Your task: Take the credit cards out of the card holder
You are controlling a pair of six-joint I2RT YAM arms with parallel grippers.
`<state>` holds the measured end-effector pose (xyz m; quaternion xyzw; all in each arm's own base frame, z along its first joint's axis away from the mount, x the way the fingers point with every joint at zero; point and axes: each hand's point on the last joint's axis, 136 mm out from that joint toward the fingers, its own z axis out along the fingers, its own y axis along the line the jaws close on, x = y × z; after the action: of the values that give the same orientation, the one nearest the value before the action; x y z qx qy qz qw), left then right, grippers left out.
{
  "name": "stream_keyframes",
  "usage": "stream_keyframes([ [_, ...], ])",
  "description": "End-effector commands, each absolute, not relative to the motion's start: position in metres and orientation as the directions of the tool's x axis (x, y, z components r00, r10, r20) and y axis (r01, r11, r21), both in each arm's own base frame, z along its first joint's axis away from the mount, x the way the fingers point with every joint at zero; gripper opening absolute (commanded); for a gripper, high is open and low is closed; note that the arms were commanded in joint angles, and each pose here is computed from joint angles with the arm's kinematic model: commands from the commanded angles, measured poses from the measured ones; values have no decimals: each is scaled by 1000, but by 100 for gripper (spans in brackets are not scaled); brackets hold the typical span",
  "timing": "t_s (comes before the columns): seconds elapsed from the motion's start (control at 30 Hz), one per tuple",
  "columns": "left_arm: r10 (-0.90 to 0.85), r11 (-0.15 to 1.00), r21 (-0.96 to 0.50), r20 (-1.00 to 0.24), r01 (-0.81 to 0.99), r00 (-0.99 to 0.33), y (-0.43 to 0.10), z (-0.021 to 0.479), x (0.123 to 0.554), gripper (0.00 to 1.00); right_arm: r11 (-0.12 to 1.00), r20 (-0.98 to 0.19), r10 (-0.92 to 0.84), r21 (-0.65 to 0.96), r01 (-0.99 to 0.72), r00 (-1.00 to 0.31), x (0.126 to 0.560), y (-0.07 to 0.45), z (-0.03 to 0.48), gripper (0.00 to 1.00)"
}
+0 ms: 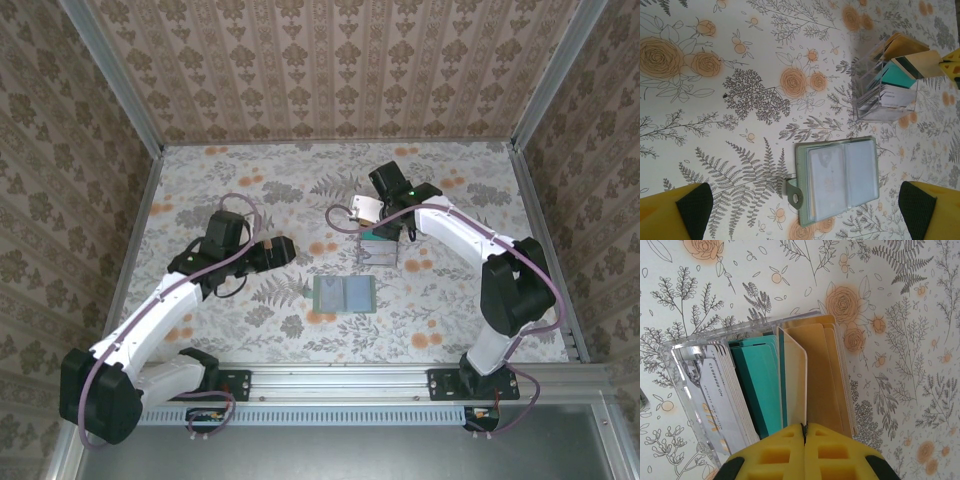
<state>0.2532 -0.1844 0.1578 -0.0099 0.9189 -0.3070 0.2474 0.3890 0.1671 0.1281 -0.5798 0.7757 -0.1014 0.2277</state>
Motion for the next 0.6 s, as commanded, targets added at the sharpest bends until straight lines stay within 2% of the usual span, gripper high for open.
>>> stream_keyframes([
  [0.0,-187,802,-585,-445,126,-876,-183,160,251,99,307,-258,-944,-457,-835,-206,390,169,154,0],
  [0.17,-208,792,-599,-444,116,-872,-180,161,257,99,270,-234,-956,-471,-840,-177,383,164,157,0],
  [0.57,-214,790,-602,-447,116,-868,-176,164,257,99,228,-165,-971,-440,-869,-172,387,162,114,0],
])
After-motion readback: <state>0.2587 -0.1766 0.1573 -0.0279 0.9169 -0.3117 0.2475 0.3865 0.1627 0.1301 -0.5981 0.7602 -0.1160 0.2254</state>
